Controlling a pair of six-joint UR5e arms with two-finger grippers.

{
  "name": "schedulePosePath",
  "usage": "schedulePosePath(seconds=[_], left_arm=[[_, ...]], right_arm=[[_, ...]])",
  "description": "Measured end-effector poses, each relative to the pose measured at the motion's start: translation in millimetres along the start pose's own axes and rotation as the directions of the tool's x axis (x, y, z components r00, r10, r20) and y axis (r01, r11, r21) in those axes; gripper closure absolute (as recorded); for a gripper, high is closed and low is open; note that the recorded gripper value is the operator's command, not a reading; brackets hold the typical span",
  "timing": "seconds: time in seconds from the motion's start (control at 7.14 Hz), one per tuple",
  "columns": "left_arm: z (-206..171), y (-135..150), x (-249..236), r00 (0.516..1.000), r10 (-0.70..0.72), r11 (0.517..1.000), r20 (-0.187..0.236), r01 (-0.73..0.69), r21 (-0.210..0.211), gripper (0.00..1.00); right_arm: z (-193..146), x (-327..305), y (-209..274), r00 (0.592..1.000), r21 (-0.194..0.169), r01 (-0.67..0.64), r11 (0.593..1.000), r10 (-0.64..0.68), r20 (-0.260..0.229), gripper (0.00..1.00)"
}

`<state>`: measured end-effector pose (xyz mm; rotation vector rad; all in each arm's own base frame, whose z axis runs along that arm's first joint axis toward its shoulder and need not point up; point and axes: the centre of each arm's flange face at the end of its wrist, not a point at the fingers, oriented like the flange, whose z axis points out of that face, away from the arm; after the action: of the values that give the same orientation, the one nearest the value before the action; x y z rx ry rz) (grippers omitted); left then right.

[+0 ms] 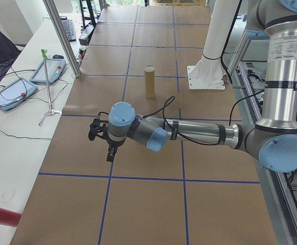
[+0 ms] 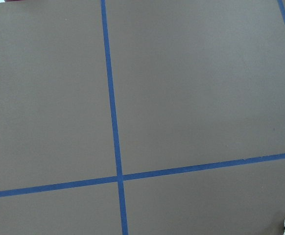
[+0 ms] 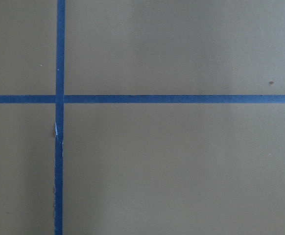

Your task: Collect badminton balls into bucket

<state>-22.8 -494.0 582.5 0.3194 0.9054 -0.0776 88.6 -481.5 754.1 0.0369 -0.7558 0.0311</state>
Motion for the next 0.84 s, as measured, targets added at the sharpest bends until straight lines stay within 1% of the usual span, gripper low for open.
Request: schedulePosePath(seconds=[0.28,0.42,0.56,0.7,0.84], left_arm=[[34.1,43.8,28.6,0.986,-0.152,0.987,-0.073,0.155,0.036,0.0],[49.9,65.2,46.9,0.962,-0.242,0.967,-0.124,0.249,0.049,0.0],[62.8,84.1,65.0,0.921,-0.345,0.932,-0.179,0.359,0.05,0.0],[72.9,100.7,79.7,0.862,-0.452,0.88,-0.229,0.473,0.043,0.0],[83.7,117.5,91.9,0.787,-0.557,0.812,-0.267,0.583,0.025,0.0]], right_arm=[[0.0,0.0,-0.1,1.0,0.0,0.0,1.0,0.0,0.0,0.0],[0.0,0.0,0.0,1.0,0.0,0.001,1.0,-0.001,0.0,0.0],[0.0,0.0,0.0,1.0,0.0,0.001,1.0,-0.001,0.0,0.0],[0.0,0.0,0.0,1.0,0.0,0.0,1.0,0.0,0.0,0.0],[0.0,0.0,0.0,1.0,0.0,0.001,1.0,-0.001,0.0,0.0]])
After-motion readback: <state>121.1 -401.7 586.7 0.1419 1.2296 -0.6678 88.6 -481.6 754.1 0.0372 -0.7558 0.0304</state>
